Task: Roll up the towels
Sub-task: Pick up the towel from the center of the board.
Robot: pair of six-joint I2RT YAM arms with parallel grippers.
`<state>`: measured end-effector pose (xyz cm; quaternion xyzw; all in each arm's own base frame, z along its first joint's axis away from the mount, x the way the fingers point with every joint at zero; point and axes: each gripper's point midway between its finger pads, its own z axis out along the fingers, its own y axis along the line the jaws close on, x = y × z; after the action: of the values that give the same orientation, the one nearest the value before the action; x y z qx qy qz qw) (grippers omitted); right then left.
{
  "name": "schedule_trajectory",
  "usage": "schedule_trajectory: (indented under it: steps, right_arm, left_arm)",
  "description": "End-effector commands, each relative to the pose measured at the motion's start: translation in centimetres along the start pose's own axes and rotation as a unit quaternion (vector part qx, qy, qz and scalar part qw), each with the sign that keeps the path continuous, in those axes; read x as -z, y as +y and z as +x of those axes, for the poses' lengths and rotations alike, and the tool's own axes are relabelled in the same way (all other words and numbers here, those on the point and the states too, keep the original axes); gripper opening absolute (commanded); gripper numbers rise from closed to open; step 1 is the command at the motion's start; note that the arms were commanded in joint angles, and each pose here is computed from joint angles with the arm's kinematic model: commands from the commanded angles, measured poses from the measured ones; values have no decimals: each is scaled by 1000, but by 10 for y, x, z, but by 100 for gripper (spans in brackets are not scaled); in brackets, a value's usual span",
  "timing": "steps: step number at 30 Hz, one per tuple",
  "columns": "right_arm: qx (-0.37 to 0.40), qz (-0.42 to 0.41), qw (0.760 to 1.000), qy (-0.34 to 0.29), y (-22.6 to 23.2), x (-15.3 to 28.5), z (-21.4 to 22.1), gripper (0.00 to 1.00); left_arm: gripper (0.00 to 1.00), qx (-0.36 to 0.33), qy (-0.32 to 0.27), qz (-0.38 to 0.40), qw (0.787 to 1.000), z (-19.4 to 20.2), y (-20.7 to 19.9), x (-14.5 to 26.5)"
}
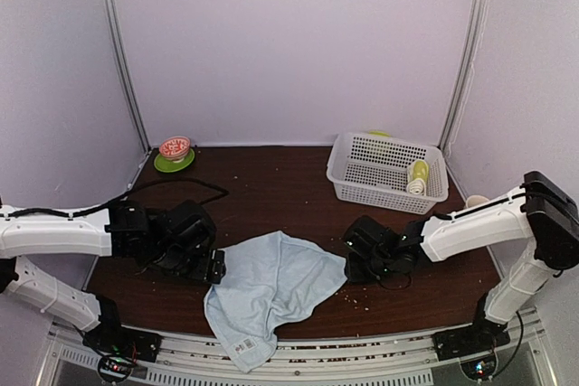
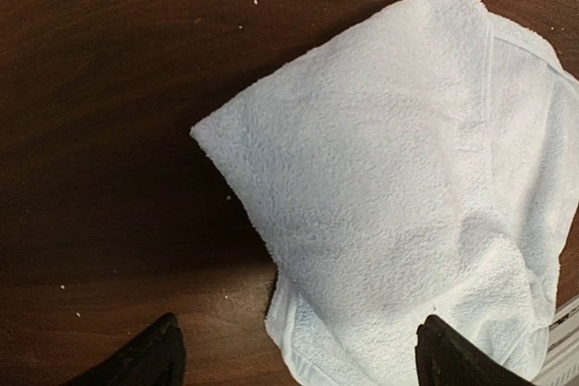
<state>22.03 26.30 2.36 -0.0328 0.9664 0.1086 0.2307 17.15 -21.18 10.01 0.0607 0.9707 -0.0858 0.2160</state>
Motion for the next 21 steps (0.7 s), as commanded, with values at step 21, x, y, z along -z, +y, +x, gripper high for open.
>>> schedule_trajectory:
  steps: [21]
  right_arm:
    - [130,-281,910,-276,100,282,-152,0]
  left_arm:
    - [89,39,-229,33,972,-94,15,116]
